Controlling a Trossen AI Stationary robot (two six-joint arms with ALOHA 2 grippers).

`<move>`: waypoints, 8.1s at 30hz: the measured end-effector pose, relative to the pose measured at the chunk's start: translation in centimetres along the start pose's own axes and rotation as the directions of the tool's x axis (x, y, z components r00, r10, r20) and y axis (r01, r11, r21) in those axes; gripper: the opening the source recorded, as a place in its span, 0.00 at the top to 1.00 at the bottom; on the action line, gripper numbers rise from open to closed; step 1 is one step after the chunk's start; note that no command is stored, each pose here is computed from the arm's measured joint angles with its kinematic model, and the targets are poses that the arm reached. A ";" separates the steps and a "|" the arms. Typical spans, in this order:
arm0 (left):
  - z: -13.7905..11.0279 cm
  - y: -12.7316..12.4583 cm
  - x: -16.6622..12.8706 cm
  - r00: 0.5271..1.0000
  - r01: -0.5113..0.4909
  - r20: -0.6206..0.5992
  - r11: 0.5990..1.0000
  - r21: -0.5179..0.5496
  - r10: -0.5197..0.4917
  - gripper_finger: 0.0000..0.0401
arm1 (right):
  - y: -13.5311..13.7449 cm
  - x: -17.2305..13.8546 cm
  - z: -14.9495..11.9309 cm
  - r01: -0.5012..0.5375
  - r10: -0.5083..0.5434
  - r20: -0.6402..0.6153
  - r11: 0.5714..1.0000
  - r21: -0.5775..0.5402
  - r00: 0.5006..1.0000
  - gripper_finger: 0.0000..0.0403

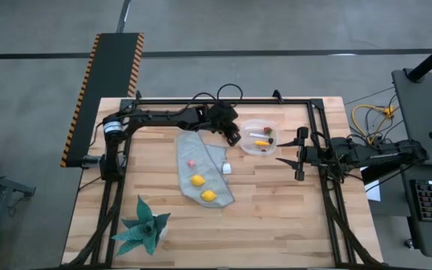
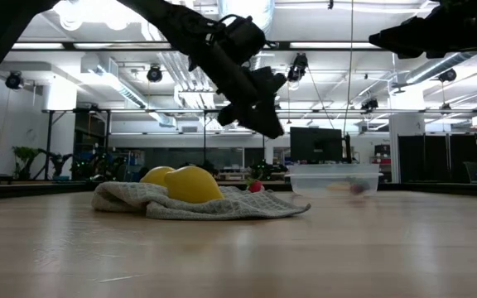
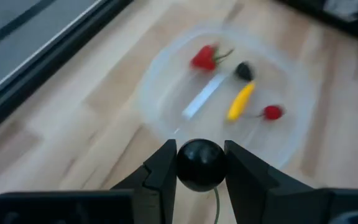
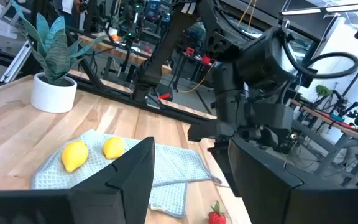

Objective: Pick and placing Produce into tupperware
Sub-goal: Put the black cherry into the transparent bin, then put the pink peach into the transparent bin

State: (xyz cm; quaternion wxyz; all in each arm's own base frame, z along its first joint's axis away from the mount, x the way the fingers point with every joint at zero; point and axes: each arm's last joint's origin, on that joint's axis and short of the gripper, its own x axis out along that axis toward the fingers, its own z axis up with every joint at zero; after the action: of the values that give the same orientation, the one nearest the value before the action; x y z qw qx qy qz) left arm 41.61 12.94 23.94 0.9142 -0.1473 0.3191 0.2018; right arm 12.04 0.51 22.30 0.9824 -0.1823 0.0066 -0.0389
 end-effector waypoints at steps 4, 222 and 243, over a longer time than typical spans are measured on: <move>0.6 -0.8 0.5 0.991 0.112 0.067 0.994 0.018 -0.113 0.78 | 0.0 0.0 0.0 0.000 0.000 0.000 1.000 0.000 1.000 0.51; -12.9 -5.1 -6.4 0.809 0.206 -0.496 0.640 0.740 0.314 0.88 | 0.0 0.0 0.0 0.002 -0.002 -0.004 1.000 0.000 1.000 0.51; -11.0 -5.5 -6.2 0.900 0.104 -0.338 0.619 0.779 0.274 0.88 | 0.0 0.0 0.0 0.002 -0.002 -0.002 1.000 0.007 1.000 0.51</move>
State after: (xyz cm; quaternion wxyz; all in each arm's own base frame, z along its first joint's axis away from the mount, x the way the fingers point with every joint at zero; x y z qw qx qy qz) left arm 33.91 2.06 20.44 0.7824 0.2396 0.5727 0.0501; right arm 12.05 0.50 22.29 0.9830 -0.1788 0.0072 -0.0402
